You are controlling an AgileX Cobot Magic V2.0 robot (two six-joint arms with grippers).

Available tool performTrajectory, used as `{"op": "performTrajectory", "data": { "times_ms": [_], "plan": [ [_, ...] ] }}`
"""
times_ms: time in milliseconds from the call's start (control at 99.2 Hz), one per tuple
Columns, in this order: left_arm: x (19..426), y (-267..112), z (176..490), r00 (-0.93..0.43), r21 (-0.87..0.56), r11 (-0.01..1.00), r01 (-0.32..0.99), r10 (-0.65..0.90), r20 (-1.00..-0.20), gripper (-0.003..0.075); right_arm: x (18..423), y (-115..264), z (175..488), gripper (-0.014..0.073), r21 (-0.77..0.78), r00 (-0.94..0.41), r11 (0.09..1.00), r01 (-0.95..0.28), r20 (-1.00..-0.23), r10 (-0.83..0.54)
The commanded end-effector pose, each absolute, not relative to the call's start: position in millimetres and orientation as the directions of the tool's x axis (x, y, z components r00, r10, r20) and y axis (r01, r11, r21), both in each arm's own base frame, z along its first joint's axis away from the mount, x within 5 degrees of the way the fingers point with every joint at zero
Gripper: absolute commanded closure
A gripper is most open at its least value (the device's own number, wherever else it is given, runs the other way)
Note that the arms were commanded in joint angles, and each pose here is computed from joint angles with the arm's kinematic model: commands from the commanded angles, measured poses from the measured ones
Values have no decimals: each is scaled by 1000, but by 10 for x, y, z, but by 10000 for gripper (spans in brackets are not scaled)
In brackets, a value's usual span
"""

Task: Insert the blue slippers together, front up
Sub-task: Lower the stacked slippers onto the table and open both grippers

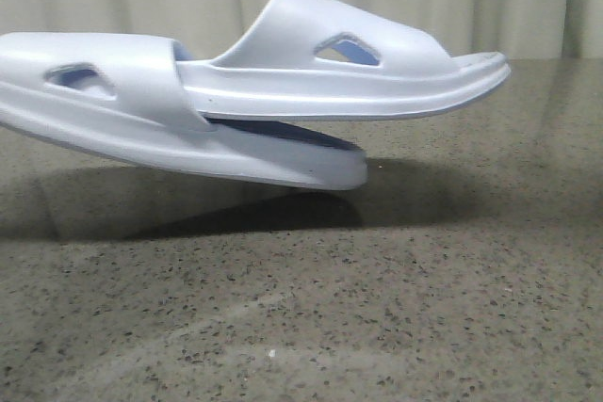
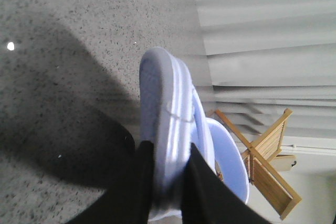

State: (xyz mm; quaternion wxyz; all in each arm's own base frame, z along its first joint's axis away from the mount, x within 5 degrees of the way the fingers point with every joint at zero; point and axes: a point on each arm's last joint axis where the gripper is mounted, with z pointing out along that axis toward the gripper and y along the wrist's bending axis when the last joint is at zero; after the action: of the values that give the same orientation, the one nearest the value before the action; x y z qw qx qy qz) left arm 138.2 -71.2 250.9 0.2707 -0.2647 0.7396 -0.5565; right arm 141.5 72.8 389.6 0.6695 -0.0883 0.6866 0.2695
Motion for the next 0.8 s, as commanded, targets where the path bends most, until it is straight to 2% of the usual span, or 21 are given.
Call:
{"op": "performTrajectory", "data": {
  "times_ms": [0, 191, 615, 786],
  "plan": [
    [1524, -778, 2750, -734, -987, 158, -22, -673, -92, 704, 1391, 704, 3993, 97, 226, -43, 847, -482, -971, 235],
    [1775, -813, 2730, -742, -981, 185, -57, -665, -82, 704, 1387, 712, 3989, 97, 226, -50, 842, -489, -972, 231],
    [1915, -842, 2532, -766, -965, 249, -87, -635, -94, 704, 1388, 713, 3983, 97, 226, -52, 842, -490, -972, 230],
    [1918, -837, 2528, -767, -954, 296, -38, -621, -162, 696, 1396, 717, 3923, 97, 227, -67, 844, -486, -972, 223]
  ]
}}
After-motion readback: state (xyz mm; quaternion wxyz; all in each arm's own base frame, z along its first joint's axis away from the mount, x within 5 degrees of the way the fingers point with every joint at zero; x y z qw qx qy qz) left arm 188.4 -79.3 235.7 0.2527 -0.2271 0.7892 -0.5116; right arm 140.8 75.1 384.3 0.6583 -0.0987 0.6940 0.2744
